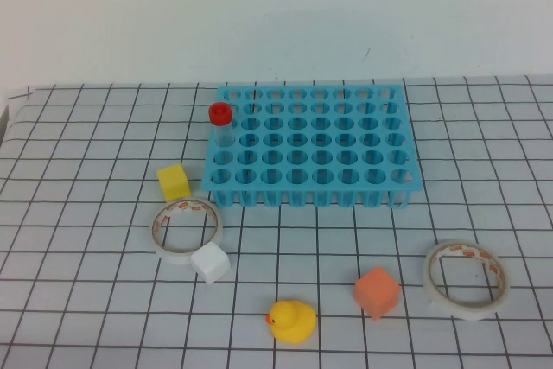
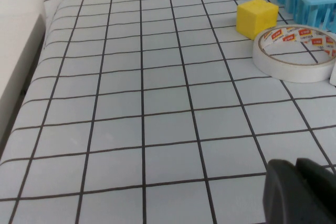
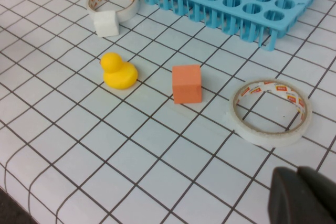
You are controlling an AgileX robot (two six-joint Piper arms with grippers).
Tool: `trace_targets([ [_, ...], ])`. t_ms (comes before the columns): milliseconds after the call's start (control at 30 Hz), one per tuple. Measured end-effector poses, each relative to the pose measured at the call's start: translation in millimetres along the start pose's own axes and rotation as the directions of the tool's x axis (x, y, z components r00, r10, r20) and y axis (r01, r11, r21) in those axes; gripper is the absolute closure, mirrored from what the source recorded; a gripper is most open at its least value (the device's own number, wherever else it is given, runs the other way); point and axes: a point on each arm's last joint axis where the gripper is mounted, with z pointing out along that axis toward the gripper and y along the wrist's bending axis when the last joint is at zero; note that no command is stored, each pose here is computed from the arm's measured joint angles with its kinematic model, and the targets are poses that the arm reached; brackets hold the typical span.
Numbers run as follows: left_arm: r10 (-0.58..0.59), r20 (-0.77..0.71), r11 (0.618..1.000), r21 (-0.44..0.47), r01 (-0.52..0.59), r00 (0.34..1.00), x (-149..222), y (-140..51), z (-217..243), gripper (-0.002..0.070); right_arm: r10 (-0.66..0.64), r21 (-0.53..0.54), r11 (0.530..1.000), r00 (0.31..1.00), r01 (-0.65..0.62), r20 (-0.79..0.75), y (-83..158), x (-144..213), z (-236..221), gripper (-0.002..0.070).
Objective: Place the test tubes
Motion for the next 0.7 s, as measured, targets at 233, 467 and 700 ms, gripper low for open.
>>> trace_targets([
  [233,0.0,0.0,1.0,0.0,0.0,1.0,0.0,0.0,0.0,0.0676,0.0,0.0,1.0,1.0,0.0,0.0,0.0,0.0,0.0,0.0678],
  [467,0.0,0.0,1.0,0.0,0.0,1.0,0.0,0.0,0.0,0.0676,0.0,0.0,1.0,1.0,0.0,0.0,0.0,0.0,0.0,0.0678],
  [700,0.0,-0.002,1.0,0.0,0.0,1.0,0.2,0.0,0.0,0.0676,0.024,0.035,0.999,1.0,-0.024,0.014,-2.5,0.9,-2.7,0.0678],
])
